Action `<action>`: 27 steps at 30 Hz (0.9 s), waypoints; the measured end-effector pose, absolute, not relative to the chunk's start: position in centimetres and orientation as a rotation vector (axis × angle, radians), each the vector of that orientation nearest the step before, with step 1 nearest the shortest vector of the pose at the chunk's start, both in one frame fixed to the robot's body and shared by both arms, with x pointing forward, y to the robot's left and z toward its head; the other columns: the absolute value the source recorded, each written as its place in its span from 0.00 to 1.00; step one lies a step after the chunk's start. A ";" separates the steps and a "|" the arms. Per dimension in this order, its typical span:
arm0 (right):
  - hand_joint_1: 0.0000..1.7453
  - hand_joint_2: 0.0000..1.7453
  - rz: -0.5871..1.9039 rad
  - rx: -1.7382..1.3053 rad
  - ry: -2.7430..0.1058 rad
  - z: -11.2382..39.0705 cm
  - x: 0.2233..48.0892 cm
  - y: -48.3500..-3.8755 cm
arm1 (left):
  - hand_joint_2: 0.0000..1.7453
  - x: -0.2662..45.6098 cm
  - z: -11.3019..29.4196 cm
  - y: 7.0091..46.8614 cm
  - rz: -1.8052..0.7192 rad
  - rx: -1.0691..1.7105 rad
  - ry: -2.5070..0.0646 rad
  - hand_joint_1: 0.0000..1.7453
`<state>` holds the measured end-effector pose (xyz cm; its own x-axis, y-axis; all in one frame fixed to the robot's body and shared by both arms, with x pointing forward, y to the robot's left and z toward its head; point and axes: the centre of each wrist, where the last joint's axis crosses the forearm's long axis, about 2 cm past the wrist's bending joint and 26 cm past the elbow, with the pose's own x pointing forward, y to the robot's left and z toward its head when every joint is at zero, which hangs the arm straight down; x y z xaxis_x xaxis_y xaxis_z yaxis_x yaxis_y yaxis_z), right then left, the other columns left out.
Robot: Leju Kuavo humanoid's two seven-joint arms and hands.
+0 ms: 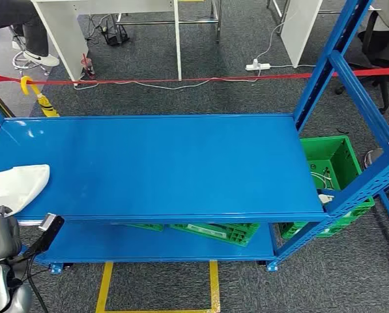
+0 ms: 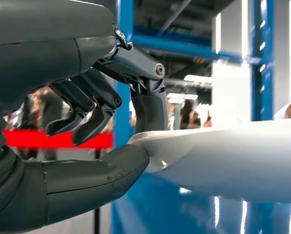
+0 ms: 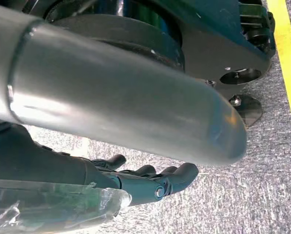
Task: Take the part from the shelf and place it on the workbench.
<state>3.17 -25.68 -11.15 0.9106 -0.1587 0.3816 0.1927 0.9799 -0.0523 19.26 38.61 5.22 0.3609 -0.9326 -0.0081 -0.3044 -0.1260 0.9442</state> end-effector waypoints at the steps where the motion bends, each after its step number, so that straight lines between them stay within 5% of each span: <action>1: 0.00 0.00 -0.181 -0.089 -0.386 -11.2 3.2 -25.7 | 1.00 19.3 5.4 38.7 -0.813 1.654 -1.125 1.00; 27: 0.00 0.00 -0.166 -0.081 -0.391 -11.1 3.3 -25.7 | 1.00 23.2 10.6 40.2 -0.914 1.812 -1.273 1.00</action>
<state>3.28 -25.67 -11.14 0.9110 -0.1450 0.3860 0.1764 0.9832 -0.0470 23.17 40.24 10.57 0.2579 -0.9559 -0.1403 -0.4382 -0.2451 0.8648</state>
